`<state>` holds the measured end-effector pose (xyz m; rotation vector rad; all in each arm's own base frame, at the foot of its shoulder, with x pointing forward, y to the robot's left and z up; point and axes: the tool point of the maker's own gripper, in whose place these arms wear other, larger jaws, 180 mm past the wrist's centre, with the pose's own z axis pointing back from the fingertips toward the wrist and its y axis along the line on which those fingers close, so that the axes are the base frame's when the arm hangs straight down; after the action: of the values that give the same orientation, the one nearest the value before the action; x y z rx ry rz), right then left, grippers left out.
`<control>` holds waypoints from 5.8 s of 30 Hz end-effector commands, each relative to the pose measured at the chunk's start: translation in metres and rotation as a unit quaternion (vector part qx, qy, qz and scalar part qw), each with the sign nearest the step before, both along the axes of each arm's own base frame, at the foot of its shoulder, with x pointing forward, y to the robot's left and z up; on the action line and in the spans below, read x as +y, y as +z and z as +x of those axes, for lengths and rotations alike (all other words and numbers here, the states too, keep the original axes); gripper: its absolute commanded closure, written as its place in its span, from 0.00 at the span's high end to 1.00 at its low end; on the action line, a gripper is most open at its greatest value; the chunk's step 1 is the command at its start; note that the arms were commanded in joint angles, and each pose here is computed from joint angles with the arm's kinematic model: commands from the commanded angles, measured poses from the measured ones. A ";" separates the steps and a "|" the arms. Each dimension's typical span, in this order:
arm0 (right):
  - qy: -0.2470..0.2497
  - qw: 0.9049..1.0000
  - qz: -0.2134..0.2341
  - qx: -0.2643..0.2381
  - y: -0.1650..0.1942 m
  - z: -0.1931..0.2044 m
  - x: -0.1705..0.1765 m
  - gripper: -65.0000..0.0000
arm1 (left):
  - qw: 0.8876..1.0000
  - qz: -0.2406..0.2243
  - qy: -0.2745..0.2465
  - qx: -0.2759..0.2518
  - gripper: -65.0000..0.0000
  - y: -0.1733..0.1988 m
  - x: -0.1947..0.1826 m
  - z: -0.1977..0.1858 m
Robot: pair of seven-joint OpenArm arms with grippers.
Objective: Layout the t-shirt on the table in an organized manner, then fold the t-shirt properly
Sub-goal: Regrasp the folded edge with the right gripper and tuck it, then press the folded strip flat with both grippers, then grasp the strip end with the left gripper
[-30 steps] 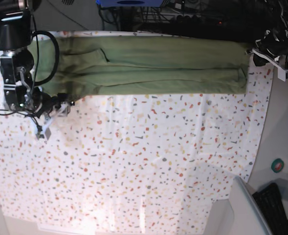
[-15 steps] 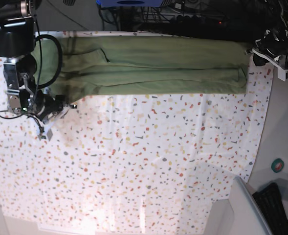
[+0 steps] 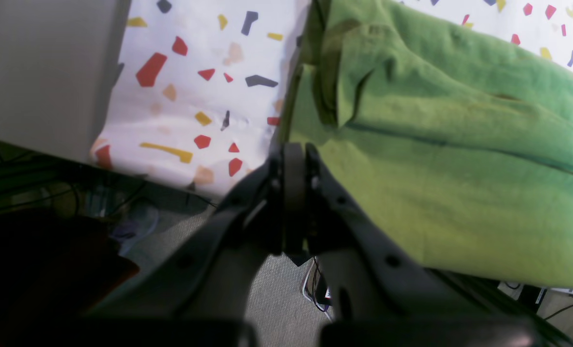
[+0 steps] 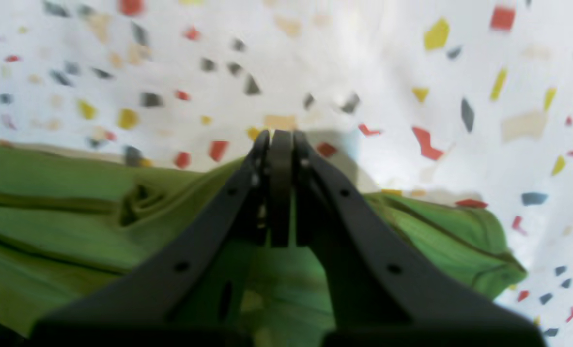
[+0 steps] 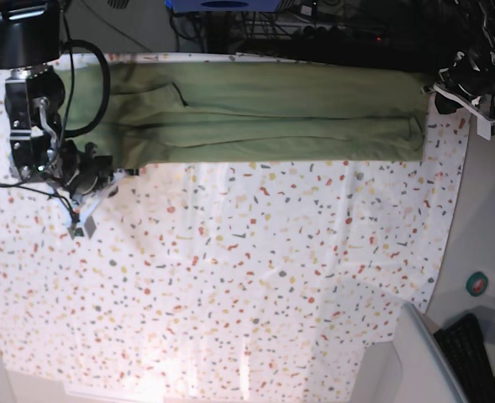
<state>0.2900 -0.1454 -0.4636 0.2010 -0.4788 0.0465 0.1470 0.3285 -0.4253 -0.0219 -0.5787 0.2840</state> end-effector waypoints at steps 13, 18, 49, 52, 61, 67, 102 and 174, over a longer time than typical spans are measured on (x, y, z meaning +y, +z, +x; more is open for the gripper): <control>0.028 0.999 0.009 -0.027 0.024 -0.057 0.018 0.00 | 1.000 0.013 -0.006 -0.019 0.00 0.012 0.007 0.008; 0.030 0.999 0.011 -0.005 0.016 -0.087 0.020 0.00 | 1.000 0.013 -0.006 -0.019 0.00 0.012 0.007 0.008; 0.010 1.000 -0.011 0.000 0.043 -0.127 -0.002 0.26 | 1.000 0.010 -0.009 -0.017 0.00 0.010 0.004 0.008; 0.000 1.000 -0.016 -0.010 0.045 -0.117 -0.010 0.24 | 1.000 0.004 -0.017 -0.015 0.00 0.007 -0.005 0.009; -0.045 0.997 -0.002 0.062 -0.019 -0.107 -0.022 0.00 | 0.998 -0.024 -0.050 -0.023 0.00 -0.003 -0.035 0.034; -0.049 0.998 -0.006 0.035 -0.004 -0.109 -0.026 0.00 | 0.998 -0.011 -0.059 0.017 0.00 -0.029 -0.037 0.036; -0.080 0.994 -0.069 0.007 -0.021 -0.065 -0.106 0.00 | 0.982 0.043 -0.185 0.012 0.00 -0.030 -0.133 0.095; -0.070 0.995 -0.065 0.005 -0.019 -0.073 -0.097 0.00 | 0.989 -0.141 -0.044 -0.010 0.00 -0.074 -0.080 0.113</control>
<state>0.2076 -0.2367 -0.4911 0.0493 -0.4404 -0.0689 0.2691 0.2363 -0.4944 -0.3804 -0.5958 0.2914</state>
